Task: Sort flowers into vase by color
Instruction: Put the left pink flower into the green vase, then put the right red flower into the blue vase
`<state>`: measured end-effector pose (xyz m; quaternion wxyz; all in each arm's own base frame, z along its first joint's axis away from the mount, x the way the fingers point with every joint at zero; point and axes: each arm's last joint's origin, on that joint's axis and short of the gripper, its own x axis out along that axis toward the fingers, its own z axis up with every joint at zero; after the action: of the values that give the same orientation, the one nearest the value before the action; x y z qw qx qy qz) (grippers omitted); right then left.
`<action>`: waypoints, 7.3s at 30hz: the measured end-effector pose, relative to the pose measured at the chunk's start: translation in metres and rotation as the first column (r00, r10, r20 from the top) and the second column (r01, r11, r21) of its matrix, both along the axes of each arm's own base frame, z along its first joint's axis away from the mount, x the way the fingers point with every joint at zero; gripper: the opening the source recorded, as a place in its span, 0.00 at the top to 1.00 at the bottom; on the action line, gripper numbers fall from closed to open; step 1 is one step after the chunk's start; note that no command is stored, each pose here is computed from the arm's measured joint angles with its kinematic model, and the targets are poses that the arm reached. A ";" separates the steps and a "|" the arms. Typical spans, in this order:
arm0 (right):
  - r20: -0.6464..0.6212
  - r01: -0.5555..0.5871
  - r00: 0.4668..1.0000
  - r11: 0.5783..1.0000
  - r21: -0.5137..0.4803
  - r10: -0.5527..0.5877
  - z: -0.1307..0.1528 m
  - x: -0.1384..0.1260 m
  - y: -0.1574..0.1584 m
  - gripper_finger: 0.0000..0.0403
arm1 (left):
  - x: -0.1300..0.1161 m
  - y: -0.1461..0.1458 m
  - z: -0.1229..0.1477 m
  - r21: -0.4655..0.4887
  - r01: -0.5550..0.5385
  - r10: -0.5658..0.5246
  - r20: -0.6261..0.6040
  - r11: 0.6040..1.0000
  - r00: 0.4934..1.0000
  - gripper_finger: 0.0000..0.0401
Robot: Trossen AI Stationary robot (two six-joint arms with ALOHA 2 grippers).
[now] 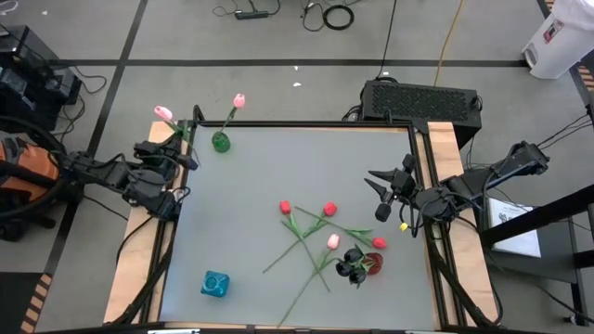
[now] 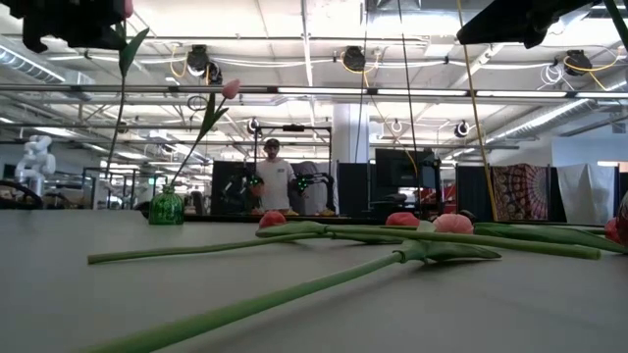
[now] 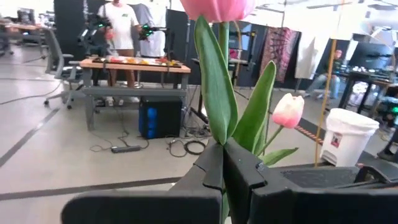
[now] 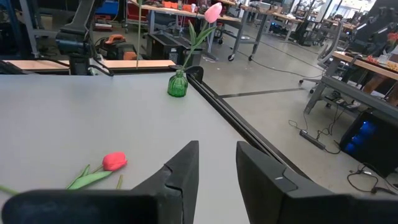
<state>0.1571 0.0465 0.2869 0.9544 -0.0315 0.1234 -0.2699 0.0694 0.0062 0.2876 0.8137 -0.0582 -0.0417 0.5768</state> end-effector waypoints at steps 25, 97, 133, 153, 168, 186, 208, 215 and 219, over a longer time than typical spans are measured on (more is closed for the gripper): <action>0.000 0.000 1.000 1.000 0.001 0.000 0.000 0.000 0.000 0.76 | 0.038 0.019 -0.025 0.000 -0.182 0.177 -0.228 0.983 0.957 1.00; 0.000 0.000 1.000 1.000 0.000 0.000 0.000 0.000 0.000 0.76 | -0.003 0.134 0.019 0.088 0.406 -0.401 -0.070 0.910 0.913 1.00; 0.000 0.000 1.000 1.000 0.000 0.000 0.000 0.000 0.000 0.76 | 0.003 0.150 0.005 -0.008 0.392 -0.391 -0.099 0.920 0.915 1.00; 0.000 0.000 1.000 1.000 0.000 0.000 0.000 0.000 0.000 0.76 | 0.006 0.159 -0.008 -0.108 0.389 -0.399 -0.088 0.915 0.913 0.85; 0.000 0.000 1.000 1.000 0.000 0.000 0.000 0.000 0.000 0.76 | 0.002 0.148 -0.020 -0.247 0.375 -0.415 -0.135 0.893 0.900 0.75; 0.000 0.000 1.000 1.000 0.000 0.000 0.000 0.000 0.000 0.76 | -0.012 0.102 -0.021 -0.349 0.479 -0.532 -0.070 0.805 0.844 0.75; 0.000 0.000 1.000 1.000 0.000 0.000 0.000 0.000 0.000 0.76 | 0.009 0.065 -0.015 -0.313 0.838 -0.866 0.082 0.448 0.494 0.75; 0.000 0.000 1.000 1.000 0.000 0.000 0.000 0.000 0.000 0.76 | 0.019 0.055 -0.013 -0.314 0.875 -0.901 0.114 0.368 0.419 0.75; 0.000 0.000 1.000 1.000 0.000 0.000 0.000 0.000 0.000 0.76 | 0.024 0.050 -0.010 -0.299 0.896 -0.916 0.133 0.328 0.379 0.75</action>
<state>0.1570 0.0464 0.2868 0.9544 -0.0315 0.1234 -0.2700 0.0938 0.0561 0.2773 0.9752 -0.1864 0.1168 0.0256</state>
